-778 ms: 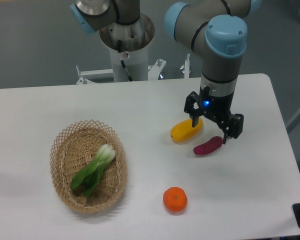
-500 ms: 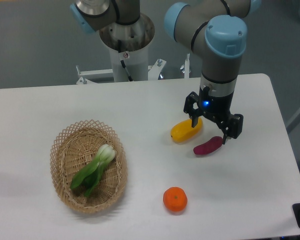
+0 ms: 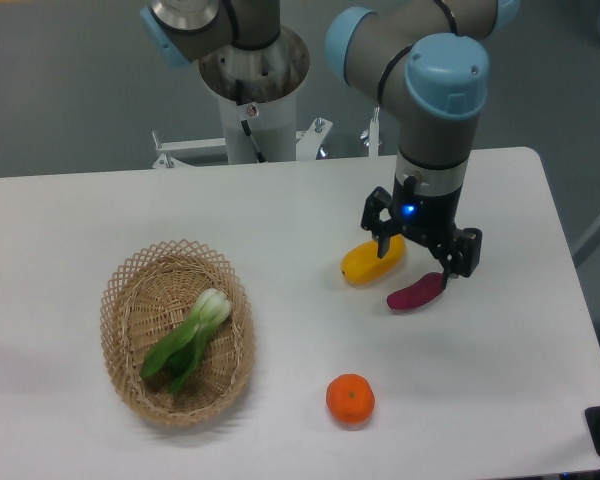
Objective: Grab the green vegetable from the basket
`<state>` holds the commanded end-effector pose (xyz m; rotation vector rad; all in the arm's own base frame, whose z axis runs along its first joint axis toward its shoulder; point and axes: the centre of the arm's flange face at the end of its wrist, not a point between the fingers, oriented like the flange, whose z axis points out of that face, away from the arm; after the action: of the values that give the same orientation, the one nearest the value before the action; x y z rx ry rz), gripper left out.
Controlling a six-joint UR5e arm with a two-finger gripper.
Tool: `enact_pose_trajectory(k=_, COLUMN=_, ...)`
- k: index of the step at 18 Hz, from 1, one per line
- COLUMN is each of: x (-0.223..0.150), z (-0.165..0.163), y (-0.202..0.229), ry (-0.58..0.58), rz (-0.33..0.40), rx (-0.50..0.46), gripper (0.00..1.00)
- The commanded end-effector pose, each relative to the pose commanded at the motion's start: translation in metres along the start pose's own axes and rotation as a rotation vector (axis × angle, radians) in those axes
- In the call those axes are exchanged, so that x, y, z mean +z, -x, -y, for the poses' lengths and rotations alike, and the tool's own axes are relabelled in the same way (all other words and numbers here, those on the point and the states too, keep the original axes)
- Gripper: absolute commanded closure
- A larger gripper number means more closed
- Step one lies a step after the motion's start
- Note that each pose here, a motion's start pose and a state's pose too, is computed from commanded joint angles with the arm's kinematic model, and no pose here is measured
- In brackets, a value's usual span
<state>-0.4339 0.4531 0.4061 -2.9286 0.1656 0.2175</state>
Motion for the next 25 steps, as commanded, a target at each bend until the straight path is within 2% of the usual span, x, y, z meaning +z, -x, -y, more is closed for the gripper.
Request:
enact_pose_trajectory(k=4, x=0.015, z=0.029, y=-0.014, ry=-0.050, rz=0.057, rx=-0.046, gripper=0.00)
enact_pose_trajectory(k=8, x=0.024, z=0.058, y=-0.040, ry=-0.083, rz=0.077, rx=-0.087, gripper=0.00)
enact_pose_trajectory(k=12, x=0.027, z=0.082, y=-0.084, ry=-0.087, rz=0.047, rx=-0.107, gripper=0.00)
enact_pose_trajectory(k=15, x=0.032, z=0.090, y=-0.132, ry=-0.075, rz=0.010, rx=-0.084, gripper=0.00)
enact_pose_trajectory(k=21, x=0.077, z=0.103, y=-0.213, ry=-0.017, rz=-0.084, rx=-0.040, gripper=0.00)
enact_pose_trajectory(k=25, x=0.108, z=0.113, y=-0.237, ry=0.014, rz=-0.120, rx=-0.008, gripper=0.00)
